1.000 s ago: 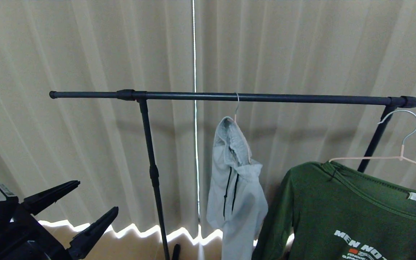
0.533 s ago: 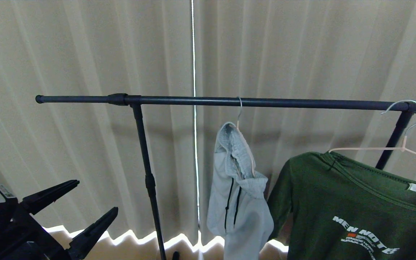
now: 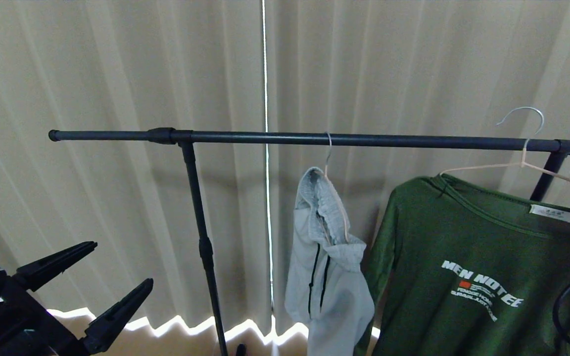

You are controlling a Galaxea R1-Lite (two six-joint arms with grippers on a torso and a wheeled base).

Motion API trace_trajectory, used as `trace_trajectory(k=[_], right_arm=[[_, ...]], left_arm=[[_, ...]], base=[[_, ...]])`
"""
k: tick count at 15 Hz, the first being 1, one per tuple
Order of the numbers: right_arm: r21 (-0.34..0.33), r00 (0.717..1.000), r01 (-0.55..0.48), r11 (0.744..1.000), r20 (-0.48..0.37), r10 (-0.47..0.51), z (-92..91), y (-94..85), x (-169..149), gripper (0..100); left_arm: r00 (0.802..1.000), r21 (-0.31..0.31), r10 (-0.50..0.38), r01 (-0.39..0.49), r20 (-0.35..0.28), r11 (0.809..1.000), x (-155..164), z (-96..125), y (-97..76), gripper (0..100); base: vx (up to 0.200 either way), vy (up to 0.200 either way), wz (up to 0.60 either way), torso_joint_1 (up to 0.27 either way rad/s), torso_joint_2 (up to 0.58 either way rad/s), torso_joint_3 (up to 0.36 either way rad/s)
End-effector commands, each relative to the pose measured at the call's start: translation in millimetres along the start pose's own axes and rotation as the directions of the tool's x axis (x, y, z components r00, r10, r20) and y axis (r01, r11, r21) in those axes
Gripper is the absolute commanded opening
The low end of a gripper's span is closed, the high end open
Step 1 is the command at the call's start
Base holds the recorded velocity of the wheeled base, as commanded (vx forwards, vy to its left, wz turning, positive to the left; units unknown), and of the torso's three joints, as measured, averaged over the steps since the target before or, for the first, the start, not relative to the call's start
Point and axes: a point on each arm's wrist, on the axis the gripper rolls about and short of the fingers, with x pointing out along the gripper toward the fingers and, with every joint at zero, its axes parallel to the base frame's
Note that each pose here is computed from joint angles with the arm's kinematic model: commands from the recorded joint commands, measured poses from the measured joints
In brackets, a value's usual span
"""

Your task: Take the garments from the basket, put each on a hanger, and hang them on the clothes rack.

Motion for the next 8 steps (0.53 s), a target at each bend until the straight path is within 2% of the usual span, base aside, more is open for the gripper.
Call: trace_trajectory(k=[1, 4, 8], right_arm=[[-0.023, 0.999, -0.005, 1.000, -0.051, 0.004, -1.0, 14.8, 30.9, 0], [-0.028, 0.997, 0.041, 0.999, -0.063, -0.042, 0.5, 19.5, 47.6, 0], [-0.048, 0.997, 0.021, 0.999, -0.076, -0.025, 0.6, 31.4, 54.8, 0]], left_arm=[[1.000, 0.002, 0.004, -0.004, 0.011, 1.000, -1.7, 1.3, 0.2, 100], [1.000, 0.000, 0.004, -0.004, 0.011, 1.000, -1.7, 1.3, 0.2, 100], [1.000, 0.002, 0.006, -0.006, 0.014, 1.000, -2.2, 1.6, 0.4, 100]], base=[[0.000, 0.000, 0.00, 0.000, 0.00, 0.000], [0.000, 0.000, 0.00, 0.000, 0.00, 0.000], [0.000, 0.000, 0.00, 0.000, 0.00, 0.000]])
